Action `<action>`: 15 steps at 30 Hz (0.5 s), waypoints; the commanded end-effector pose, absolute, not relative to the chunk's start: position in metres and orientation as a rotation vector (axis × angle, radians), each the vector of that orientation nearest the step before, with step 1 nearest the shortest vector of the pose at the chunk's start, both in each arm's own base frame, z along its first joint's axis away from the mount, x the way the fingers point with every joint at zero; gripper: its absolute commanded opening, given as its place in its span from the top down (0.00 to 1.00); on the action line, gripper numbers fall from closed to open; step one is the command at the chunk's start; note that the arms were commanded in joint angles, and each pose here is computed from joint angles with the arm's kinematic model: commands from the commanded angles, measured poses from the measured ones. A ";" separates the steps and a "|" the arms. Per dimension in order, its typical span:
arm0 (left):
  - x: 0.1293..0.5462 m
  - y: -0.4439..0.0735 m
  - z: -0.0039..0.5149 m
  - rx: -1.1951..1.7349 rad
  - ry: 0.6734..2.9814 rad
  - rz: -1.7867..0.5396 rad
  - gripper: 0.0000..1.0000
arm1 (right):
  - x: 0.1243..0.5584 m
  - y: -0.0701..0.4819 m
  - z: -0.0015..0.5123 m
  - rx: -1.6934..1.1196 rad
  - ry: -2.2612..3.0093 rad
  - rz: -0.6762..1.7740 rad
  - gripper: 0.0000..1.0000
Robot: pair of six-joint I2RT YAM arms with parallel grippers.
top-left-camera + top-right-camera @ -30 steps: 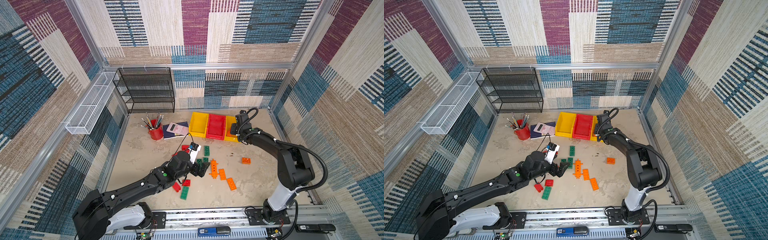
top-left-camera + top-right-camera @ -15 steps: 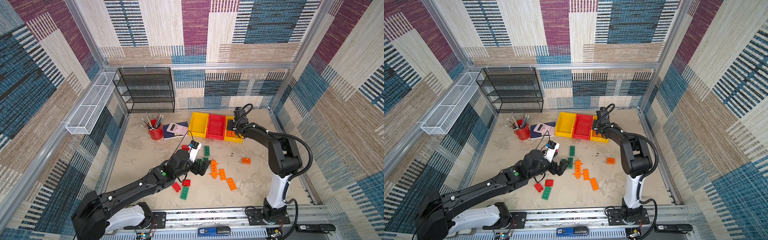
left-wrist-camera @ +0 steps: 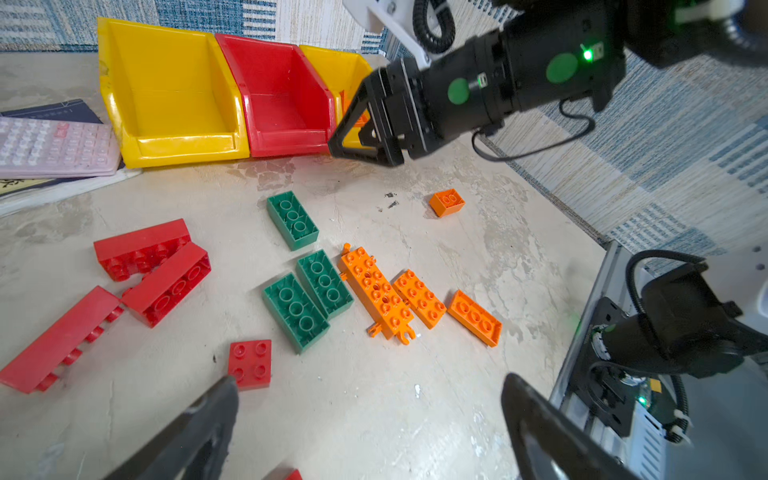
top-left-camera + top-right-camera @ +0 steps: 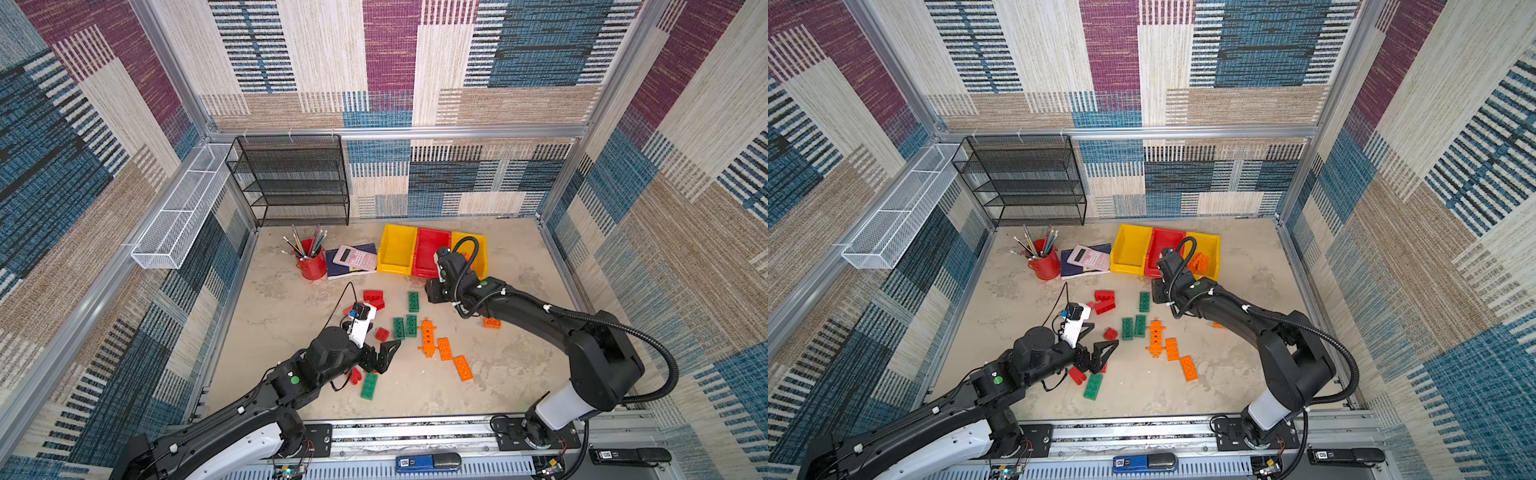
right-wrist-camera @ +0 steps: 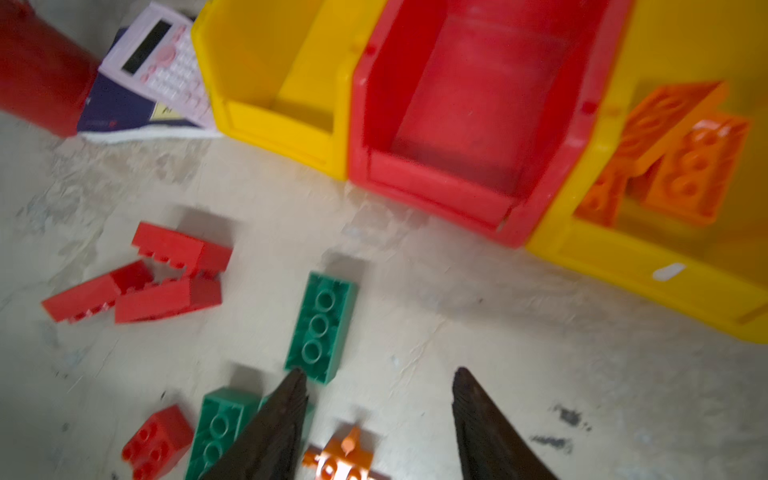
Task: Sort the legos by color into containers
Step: 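Lower the right gripper onto the long orange plate with pegs and grasp it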
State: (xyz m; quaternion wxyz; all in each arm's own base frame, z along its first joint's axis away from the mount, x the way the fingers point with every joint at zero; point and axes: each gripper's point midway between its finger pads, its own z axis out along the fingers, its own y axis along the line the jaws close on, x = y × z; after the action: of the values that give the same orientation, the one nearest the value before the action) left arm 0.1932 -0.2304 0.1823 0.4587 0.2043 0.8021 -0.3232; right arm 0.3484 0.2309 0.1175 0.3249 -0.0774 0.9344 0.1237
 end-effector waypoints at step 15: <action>0.175 -0.211 0.171 0.479 2.008 -0.826 0.01 | 0.261 0.243 0.065 -0.133 2.612 0.284 0.42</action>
State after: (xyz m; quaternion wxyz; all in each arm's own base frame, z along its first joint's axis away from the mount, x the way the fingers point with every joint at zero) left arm 0.1773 -0.2129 0.1741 0.4489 0.1904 0.8069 -0.3335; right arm 0.2609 0.2415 0.0651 0.2472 -0.0665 0.9614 0.1011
